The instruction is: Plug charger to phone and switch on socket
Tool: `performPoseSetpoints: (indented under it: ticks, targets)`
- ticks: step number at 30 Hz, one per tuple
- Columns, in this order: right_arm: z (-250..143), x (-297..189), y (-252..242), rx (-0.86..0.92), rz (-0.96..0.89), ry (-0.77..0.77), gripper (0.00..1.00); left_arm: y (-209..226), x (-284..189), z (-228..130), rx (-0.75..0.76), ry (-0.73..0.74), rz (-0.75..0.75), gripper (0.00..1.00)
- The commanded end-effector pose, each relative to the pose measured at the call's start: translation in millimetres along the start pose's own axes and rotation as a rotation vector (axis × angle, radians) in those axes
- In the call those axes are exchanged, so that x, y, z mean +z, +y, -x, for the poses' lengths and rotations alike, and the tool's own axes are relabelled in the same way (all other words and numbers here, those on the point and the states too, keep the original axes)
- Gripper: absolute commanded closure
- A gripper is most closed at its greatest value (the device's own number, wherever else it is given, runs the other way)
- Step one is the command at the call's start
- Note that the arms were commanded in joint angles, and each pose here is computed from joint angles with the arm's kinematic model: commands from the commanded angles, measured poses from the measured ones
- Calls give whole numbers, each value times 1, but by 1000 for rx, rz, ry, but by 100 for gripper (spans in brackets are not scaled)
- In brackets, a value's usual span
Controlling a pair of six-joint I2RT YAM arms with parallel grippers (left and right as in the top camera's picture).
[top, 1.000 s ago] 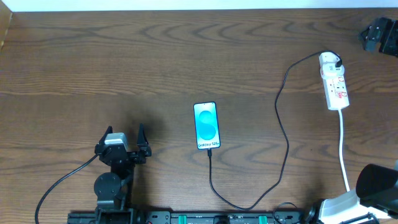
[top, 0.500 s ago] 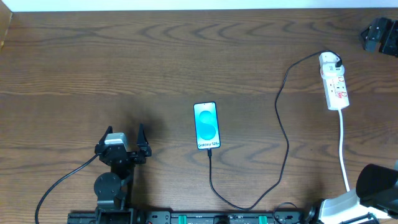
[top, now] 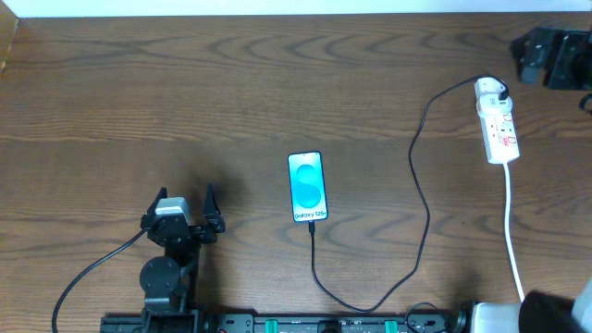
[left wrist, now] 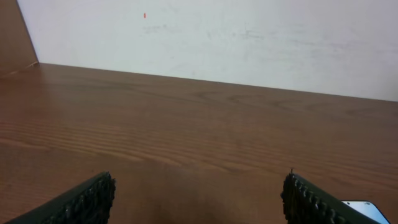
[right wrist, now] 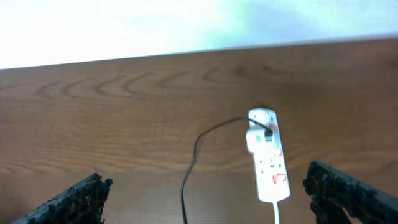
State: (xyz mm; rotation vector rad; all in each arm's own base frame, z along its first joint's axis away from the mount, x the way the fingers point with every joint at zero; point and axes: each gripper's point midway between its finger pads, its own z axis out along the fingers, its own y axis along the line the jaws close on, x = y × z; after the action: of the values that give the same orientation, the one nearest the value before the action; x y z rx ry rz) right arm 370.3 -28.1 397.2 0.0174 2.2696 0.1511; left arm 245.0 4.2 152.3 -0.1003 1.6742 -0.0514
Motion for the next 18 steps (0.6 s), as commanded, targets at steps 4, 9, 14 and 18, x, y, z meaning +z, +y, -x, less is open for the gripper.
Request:
performPoseSetpoints:
  ticks: [4,9,14,18]
  targets:
    - [0,-9,18,-150,-114,-14,1,8,0,-16,-8,48,41,14]
    - [5,28,38,-190,-59,-77,1,8,0,-16,-8,48,41,14]
    - [-25,71,48,-211,-26,-91,1,8,0,-16,-8,48,41,14]
    - [-71,91,39,-151,-30,-76,1,8,0,-16,-8,48,41,14]
